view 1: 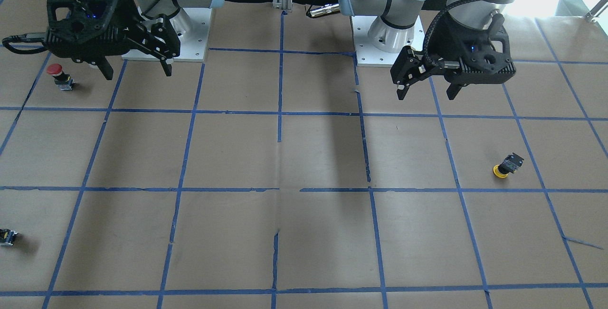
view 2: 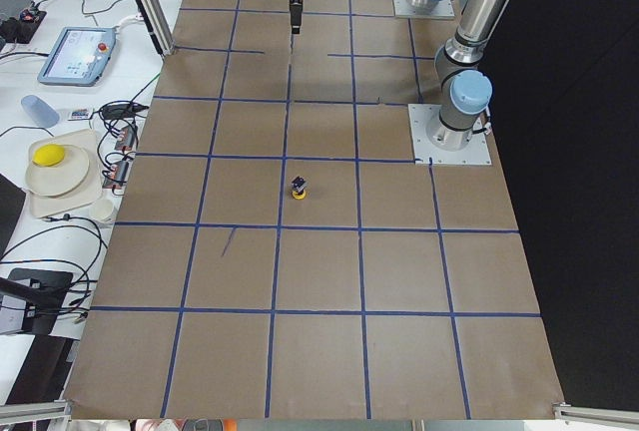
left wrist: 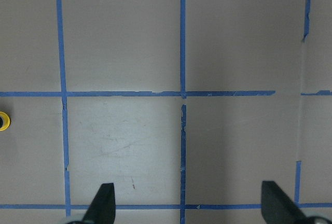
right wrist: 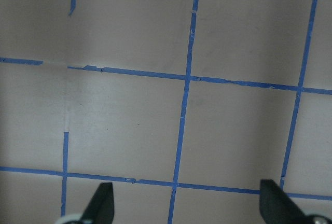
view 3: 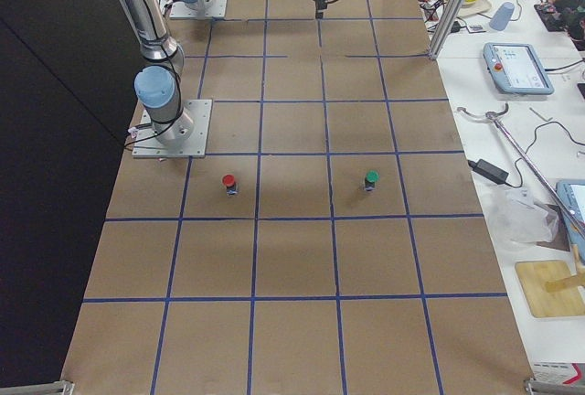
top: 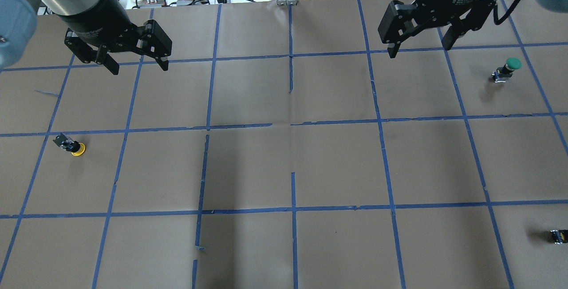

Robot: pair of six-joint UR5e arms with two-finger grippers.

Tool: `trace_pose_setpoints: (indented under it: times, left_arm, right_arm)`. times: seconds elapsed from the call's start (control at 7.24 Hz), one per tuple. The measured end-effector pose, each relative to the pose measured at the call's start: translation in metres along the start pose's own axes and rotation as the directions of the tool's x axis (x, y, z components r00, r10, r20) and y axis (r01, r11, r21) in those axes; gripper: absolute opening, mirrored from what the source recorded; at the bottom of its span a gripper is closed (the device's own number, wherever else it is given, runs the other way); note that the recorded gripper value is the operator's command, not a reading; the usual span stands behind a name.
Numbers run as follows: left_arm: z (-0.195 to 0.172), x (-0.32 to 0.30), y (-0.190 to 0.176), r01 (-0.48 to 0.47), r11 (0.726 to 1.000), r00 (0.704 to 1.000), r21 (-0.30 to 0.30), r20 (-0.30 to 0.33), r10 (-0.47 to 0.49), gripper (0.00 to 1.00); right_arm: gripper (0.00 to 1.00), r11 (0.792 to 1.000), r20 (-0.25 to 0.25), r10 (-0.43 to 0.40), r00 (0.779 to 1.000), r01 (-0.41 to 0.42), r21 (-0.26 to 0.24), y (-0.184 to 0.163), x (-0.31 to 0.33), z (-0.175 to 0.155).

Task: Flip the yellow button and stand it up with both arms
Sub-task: 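Move the left gripper down to the yellow button lying on its side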

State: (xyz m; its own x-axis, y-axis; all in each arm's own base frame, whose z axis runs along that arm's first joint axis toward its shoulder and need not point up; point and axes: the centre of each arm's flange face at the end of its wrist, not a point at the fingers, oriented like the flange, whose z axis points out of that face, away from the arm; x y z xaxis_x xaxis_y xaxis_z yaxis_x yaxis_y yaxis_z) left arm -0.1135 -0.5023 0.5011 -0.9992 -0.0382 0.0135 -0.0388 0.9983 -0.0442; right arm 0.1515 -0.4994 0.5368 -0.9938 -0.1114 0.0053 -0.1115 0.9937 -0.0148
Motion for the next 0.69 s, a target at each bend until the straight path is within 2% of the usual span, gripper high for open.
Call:
trace_pose_setpoints:
  times: [0.41, 0.69]
  left_arm:
    - [0.016, -0.018, -0.003, -0.021, 0.999, 1.000, -0.035, 0.013, 0.021, 1.00]
    - [0.060, -0.087, -0.006, -0.088, 0.990, 0.996, -0.110, 0.007, 0.089, 0.99]
  right_arm:
    - [1.00, 0.998, 0.006, 0.020, 1.000, -0.020, -0.055, -0.030, 0.014, 0.038]
    - [1.00, 0.998, 0.012, 0.031, 0.999, -0.031, -0.055, -0.053, 0.019, 0.055]
